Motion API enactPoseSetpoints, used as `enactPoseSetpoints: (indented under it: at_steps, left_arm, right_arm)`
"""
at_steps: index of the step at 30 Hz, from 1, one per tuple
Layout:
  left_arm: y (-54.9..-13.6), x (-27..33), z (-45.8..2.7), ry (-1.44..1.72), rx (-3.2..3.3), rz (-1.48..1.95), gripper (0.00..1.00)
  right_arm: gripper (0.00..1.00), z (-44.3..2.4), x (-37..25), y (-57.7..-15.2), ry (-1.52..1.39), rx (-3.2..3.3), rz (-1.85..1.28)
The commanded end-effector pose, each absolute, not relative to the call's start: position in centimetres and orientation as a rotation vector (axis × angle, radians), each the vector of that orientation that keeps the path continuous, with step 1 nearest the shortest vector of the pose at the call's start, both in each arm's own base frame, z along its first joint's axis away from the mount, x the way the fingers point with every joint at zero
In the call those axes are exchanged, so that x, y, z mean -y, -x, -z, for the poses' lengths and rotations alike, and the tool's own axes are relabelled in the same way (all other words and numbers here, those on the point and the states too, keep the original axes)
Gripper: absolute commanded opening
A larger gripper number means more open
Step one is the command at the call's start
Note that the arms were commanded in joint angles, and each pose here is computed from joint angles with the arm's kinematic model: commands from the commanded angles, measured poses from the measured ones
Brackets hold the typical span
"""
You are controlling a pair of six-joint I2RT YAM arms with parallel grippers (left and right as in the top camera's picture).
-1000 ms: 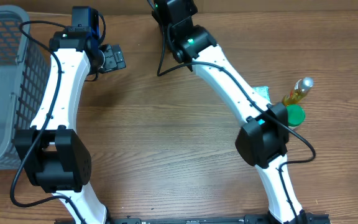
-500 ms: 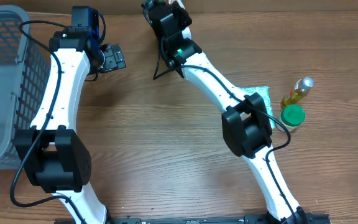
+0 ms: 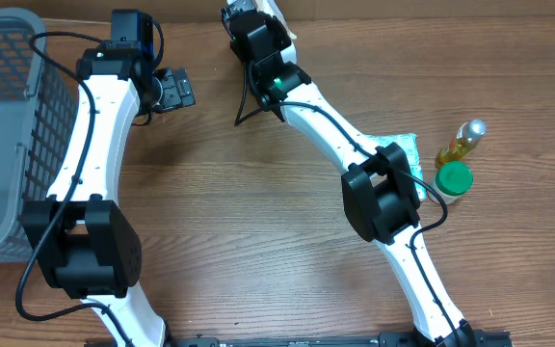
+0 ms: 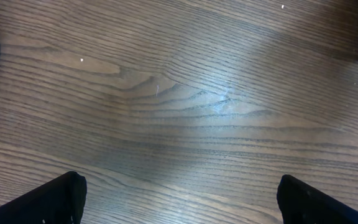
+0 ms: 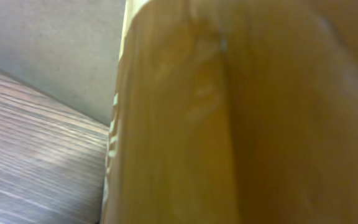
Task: Scan the item barcode
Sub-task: 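Carry the PanTree bag up to the white scanner with the right gripper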
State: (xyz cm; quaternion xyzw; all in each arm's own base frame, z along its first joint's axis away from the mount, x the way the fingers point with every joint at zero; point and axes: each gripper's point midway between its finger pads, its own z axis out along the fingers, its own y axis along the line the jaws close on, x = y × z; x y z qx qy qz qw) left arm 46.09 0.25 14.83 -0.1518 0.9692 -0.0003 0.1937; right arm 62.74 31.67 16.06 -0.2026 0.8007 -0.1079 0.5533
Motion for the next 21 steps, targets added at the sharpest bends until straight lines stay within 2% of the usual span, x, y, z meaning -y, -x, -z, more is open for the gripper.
enactPoseSetpoints:
  at_steps: [1,7,14,16,21]
  left_arm:
    - [-46.3,-0.4,-15.5,0.431,-2.698,-0.011,1.00]
    - [-46.3,-0.4,-15.5,0.432,-2.698,-0.011,0.99]
    - [-46.3,-0.4,-15.5,0.431,-2.698,-0.011,1.00]
    - [-46.3,-0.4,-15.5,0.431,-2.698,-0.011,1.00]
    - [-46.3,-0.4,-15.5,0.431,-2.698,-0.011,0.99]
  right_arm:
    - [0.17,-16.7,-32.4,-62.7,0.359,-1.927,0.067]
    - [0.16,-16.0,-33.2,-62.4,0.253,-1.979,-0.107]
    - [0.15,-16.7,-32.5,-62.9,0.221,-1.955,-0.089]
    - [0.08,-19.2,-31.5,-63.4,0.170,-1.900,-0.076]
    - [0.09,-27.6,-28.9,-62.7,0.105,-1.804,-0.095]
